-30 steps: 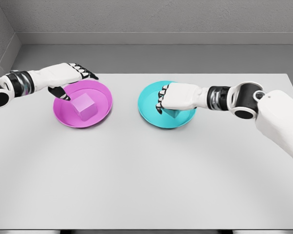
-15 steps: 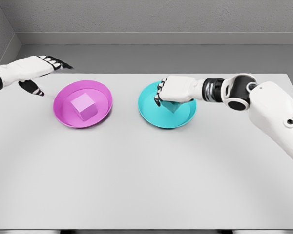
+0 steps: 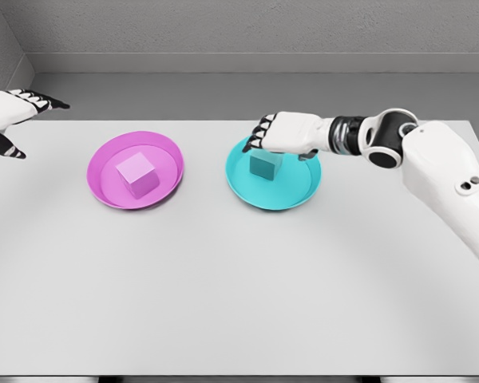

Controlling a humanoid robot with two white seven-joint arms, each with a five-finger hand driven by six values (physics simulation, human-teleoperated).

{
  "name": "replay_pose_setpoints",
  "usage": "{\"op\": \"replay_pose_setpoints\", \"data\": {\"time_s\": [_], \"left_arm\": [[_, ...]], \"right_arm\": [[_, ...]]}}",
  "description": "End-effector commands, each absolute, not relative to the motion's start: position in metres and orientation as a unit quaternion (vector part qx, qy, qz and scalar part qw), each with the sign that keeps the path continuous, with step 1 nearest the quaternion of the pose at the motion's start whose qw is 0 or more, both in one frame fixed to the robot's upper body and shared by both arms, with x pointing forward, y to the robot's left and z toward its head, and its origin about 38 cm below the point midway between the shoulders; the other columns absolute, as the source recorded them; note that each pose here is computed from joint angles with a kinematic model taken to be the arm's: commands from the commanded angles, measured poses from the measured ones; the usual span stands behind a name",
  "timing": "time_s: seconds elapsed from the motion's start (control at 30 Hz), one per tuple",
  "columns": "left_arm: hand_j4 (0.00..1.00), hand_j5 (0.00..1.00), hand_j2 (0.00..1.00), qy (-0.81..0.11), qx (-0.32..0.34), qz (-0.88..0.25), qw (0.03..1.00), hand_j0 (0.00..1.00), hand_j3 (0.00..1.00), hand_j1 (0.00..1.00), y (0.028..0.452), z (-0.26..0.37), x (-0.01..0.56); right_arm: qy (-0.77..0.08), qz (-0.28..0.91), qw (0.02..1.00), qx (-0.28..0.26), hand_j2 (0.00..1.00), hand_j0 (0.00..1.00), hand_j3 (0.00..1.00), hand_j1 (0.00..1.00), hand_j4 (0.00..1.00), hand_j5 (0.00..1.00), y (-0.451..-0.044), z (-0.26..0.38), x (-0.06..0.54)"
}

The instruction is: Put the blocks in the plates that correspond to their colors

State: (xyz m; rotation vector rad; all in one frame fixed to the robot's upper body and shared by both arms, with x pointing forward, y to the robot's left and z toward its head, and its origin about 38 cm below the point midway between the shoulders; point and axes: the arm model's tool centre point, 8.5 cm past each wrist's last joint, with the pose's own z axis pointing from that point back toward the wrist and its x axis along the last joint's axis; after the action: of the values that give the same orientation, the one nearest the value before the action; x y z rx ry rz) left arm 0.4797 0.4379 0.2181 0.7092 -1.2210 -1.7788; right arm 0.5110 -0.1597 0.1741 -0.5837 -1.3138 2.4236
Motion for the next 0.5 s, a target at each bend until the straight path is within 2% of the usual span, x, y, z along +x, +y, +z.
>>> {"op": "replay_pose_setpoints", "data": {"time_s": [0.0,0.27,0.47], "left_arm": [[1.00,1.00,1.00,-0.490,0.284,-0.708,0.422,1.00,1.00,1.00,0.438,0.220,0.480],[1.00,1.00,1.00,-0.492,0.284,-0.707,0.421,1.00,1.00,1.00,0.437,0.221,0.480],[1.00,1.00,1.00,-0.491,0.284,-0.708,0.420,1.00,1.00,1.00,0.438,0.221,0.480]], "right_arm": [[-0.469,0.839,0.172,-0.217,0.99,0.99,0.99,0.99,0.99,0.99,-0.175,0.185,0.514],[-0.506,0.805,0.156,-0.267,0.99,0.99,0.99,0.99,0.99,0.99,-0.217,0.229,0.492],[-0.536,0.762,0.181,-0.316,0.99,0.99,0.99,0.99,0.99,0.99,-0.270,0.252,0.465]]}}
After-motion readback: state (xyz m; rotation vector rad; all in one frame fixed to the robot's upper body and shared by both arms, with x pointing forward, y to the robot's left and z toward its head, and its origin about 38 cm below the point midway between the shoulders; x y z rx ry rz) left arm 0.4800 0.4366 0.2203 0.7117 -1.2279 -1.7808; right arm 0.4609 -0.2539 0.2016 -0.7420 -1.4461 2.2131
